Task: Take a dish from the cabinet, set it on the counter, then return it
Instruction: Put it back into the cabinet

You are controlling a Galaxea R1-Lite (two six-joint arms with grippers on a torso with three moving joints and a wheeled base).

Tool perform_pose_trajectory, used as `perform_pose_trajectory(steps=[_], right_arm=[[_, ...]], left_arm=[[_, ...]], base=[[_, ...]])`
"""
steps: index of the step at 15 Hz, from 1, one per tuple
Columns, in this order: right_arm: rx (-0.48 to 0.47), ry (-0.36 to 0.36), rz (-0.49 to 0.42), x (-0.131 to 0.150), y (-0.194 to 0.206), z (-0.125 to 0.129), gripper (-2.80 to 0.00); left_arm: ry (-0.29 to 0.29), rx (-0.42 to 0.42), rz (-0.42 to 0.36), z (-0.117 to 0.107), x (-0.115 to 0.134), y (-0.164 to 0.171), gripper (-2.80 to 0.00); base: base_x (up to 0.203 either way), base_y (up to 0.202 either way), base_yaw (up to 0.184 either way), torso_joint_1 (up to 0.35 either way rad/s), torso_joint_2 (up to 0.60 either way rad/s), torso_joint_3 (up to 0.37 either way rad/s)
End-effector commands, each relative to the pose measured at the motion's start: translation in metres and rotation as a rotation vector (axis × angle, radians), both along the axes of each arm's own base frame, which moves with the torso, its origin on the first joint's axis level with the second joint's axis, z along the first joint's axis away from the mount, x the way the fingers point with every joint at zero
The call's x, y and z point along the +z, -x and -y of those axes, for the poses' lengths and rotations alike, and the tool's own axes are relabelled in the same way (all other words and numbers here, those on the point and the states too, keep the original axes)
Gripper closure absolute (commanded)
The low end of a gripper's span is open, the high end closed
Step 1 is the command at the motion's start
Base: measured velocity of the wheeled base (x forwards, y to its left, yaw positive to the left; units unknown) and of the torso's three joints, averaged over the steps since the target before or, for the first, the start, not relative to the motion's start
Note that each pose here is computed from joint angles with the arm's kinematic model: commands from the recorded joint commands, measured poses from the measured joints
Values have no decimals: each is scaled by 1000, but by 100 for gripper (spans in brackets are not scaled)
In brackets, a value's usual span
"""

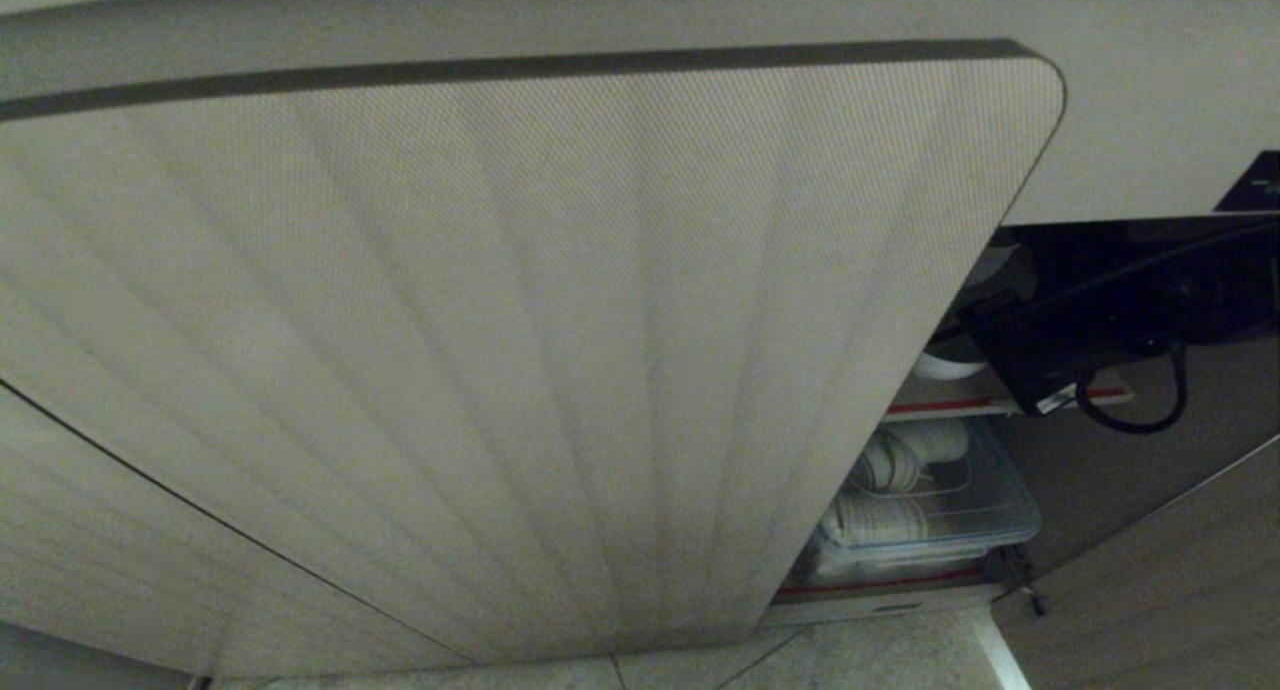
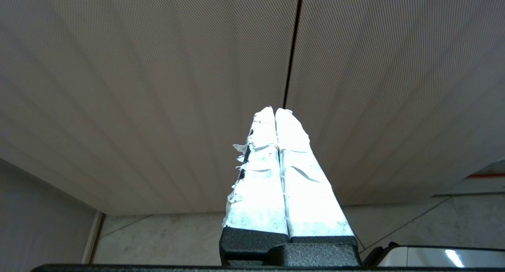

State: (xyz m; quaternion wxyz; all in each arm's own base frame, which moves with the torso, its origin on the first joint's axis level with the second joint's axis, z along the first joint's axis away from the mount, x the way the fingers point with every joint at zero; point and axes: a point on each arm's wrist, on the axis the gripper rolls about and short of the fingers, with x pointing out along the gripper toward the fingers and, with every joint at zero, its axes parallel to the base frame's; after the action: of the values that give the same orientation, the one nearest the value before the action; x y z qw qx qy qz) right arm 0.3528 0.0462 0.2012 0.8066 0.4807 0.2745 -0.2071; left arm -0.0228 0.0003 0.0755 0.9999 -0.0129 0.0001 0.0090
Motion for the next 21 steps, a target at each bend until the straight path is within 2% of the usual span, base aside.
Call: perform_pose_trajectory(steps=[1, 12, 15, 21], right_arm=[[-4, -3, 1, 0, 1, 0, -280], [-5, 46, -4, -1, 3, -2, -280], [7, 89, -12, -3, 4, -1, -280], [16, 120, -12, -4, 5, -1, -280]], left_arm=[[0, 0, 0, 0, 0, 0, 0], [0, 0, 0, 0, 0, 0, 0], [0, 0, 0, 0, 0, 0, 0], [0, 0, 0, 0, 0, 0, 0]], base=[[0, 0, 0, 0, 0, 0], [0, 0, 0, 0, 0, 0], [0, 0, 0, 0, 0, 0], [0, 0, 0, 0, 0, 0]])
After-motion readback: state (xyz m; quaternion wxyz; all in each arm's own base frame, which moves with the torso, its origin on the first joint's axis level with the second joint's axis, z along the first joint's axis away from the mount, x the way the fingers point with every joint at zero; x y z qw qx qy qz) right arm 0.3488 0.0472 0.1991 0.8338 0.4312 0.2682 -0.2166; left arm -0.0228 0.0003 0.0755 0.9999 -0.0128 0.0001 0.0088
